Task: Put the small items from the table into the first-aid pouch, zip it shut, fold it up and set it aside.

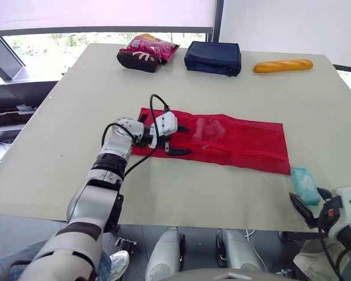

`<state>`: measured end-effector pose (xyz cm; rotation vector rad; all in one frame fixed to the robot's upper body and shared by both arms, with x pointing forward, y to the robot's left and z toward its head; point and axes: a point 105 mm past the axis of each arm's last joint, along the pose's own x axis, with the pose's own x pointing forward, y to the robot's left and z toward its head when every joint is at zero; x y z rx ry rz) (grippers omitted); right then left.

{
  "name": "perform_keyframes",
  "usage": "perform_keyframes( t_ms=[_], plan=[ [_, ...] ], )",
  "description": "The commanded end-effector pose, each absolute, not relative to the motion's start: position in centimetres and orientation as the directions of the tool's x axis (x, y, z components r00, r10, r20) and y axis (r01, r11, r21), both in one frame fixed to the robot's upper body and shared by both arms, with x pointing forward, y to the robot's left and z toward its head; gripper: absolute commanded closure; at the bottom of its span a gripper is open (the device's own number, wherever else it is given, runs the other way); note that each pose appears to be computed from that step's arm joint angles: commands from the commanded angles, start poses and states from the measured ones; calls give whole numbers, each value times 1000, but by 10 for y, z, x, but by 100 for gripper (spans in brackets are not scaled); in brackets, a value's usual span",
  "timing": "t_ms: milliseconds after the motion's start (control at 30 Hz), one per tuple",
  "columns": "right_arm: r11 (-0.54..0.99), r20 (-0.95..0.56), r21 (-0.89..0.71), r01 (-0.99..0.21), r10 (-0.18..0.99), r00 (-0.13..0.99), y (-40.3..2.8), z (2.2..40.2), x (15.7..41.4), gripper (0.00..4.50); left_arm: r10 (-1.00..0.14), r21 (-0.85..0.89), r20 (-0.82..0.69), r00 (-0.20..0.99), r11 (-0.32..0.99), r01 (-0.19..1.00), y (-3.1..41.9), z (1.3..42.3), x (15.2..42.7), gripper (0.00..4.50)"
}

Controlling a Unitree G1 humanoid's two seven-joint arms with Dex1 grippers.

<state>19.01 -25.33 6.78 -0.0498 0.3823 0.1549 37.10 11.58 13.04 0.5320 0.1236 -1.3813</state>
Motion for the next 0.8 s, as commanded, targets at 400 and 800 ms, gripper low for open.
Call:
perform_keyframes(
  t_ms=[400,800],
  plan=[
    [994,-339,-84,-72,40,940,-258,77,184,79,-954,349,-297,35,-75,934,56,174,349,0],
    [981,-240,-132,-145,111,964,-249,111,170,28,-942,337,-335,-11,-130,933,-41,149,358,0]
  ],
)
